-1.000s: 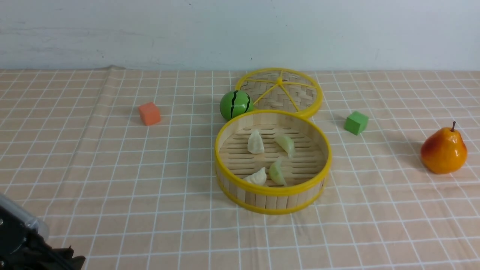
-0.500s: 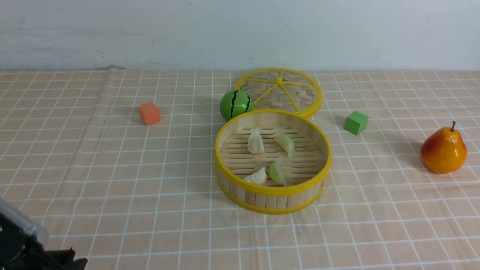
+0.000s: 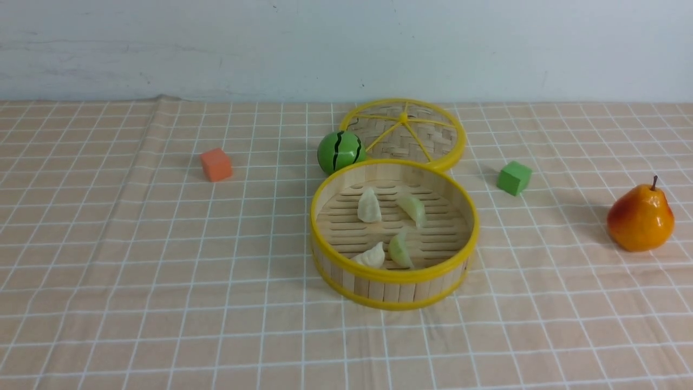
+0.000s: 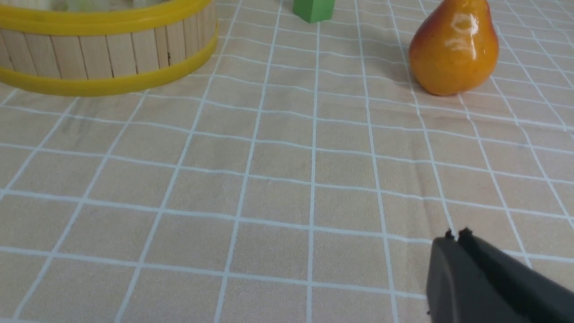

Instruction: Put the dumplings into the steamer on the table with the brown tablecloth.

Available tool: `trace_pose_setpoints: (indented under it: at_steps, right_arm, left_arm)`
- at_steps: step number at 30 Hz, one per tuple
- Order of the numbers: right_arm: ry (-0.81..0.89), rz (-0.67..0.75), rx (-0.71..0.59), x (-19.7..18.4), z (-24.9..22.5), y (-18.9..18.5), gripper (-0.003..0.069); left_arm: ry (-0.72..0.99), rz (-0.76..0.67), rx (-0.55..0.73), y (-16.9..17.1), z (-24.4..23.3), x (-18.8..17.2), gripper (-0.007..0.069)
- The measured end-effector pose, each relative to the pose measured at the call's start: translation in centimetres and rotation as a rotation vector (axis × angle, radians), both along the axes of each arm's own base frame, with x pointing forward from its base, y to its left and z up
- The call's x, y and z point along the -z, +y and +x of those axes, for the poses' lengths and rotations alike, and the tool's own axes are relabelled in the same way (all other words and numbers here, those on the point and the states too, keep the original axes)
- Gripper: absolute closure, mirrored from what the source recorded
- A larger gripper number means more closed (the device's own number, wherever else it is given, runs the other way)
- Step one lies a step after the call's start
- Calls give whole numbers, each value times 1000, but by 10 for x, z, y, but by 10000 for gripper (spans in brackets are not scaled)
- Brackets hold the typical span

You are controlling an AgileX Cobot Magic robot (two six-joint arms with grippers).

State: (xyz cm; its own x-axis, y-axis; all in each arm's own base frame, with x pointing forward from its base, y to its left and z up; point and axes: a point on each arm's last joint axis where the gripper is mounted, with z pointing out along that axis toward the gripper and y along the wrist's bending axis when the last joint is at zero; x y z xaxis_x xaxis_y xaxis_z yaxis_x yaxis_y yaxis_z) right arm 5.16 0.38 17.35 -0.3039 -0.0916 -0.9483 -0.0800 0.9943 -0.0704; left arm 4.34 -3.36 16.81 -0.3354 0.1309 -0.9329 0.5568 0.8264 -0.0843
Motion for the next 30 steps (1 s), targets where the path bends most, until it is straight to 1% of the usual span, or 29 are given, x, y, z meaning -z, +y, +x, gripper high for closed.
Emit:
trace_pose_setpoints:
  at_steps: [1,4,6,7,8,10,11,13,15,18,20,22,30]
  right_arm:
    - [0,0,0,0,0,0,662]
    - [0,0,0,0,0,0,659]
    - [0,0,0,0,0,0,658]
    - [0,0,0,0,0,0,657]
    - [0,0,0,0,0,0,656]
    - [0,0,0,0,0,0,652]
    - [0,0,0,0,0,0,652]
    - [0,0,0,0,0,0,648]
    - [0,0,0,0,0,0,646]
    - [0,0,0,0,0,0,643]
    - [0,0,0,0,0,0,641]
    - [0,0,0,0,0,0,638]
    - [0,0,0,0,0,0,627]
  left_arm:
    - [-42,-6,-27,2,0,-2,482]
    - [-71,14,-118,6,2,-2,482]
    - [-74,23,-185,9,4,-2,481]
    - [-74,24,-238,12,5,-2,481]
    - [-74,25,-247,12,5,-2,481]
    - [-67,12,-354,17,7,-3,480]
    - [-66,10,-362,18,7,-3,480]
    - [-50,-24,-450,22,8,-3,480]
    - [-41,-44,-489,23,9,-2,484]
    - [-33,-52,-509,25,9,-2,531]
    - [-26,-60,-514,25,9,-2,592]
    - [-24,-66,-517,25,9,-2,636]
    - [-24,-62,-519,25,8,-2,639]
